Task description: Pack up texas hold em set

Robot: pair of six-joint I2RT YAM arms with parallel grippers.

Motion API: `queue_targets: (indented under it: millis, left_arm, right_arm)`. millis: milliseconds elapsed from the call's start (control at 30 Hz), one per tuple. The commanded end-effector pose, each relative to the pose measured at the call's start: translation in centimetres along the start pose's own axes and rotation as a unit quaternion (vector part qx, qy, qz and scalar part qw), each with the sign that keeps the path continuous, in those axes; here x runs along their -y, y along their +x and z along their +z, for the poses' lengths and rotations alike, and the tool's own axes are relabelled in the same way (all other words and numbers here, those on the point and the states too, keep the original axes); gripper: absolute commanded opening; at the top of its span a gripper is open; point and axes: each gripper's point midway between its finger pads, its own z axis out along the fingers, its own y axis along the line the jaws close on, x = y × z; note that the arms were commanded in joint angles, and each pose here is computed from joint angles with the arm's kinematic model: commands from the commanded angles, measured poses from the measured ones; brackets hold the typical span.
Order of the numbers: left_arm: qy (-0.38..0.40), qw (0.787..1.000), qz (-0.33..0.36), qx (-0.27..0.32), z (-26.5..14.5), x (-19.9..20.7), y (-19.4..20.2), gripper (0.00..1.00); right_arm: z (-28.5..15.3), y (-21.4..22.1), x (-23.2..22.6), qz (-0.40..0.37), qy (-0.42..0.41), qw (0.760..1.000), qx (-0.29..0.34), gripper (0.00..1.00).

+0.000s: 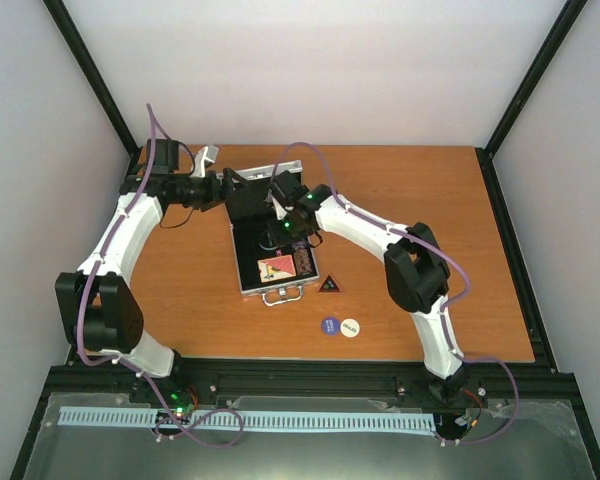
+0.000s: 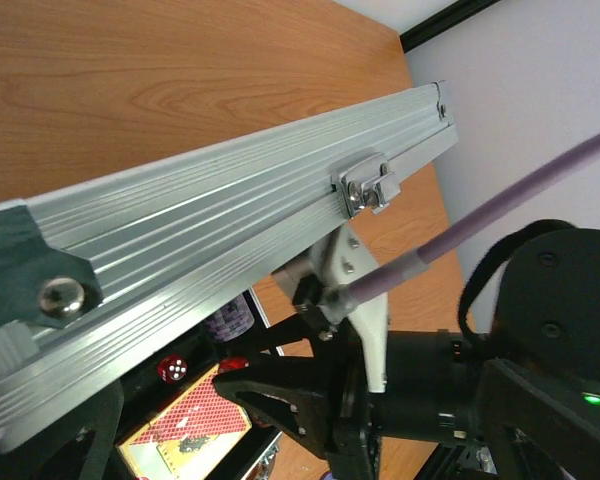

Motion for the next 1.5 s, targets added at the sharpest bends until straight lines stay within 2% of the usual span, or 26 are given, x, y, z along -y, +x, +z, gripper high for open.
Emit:
queue_targets:
  millis: [0, 433, 933, 1200, 1467]
  left_arm:
    - [0.006, 1.0, 0.02, 0.007, -0.2, 0.8, -0.9, 1.0]
    - [0.008, 1.0, 0.016, 0.004, 0.0, 0.6, -0.9, 1.0]
    - [0.013, 1.0, 0.014, 0.004, 0.1, 0.8, -1.2, 1.0]
    - [0.013, 1.0, 0.014, 0.003, 0.1, 0.7, -1.1, 1.0]
    - [0.01, 1.0, 0.016, 0.003, 0.1, 0.7, -1.2, 1.0]
  right_arm:
    - [2.2, 0.8, -0.4, -0.006, -0.007, 1.0, -0.024, 0.14]
    - [4.5, 0.7, -1.9, -0.023, -0.012, 0.999, -0.036, 0.14]
    - [6.7, 1.9, -0.9, -0.016, 0.01, 0.998, -0.054, 0.15]
    - [6.6, 1.9, -0.3, -0.015, 0.026, 0.998, -0.051, 0.41]
    - [4.6, 1.1, -1.2, -0.025, 0.014, 0.999, -0.033, 0.42]
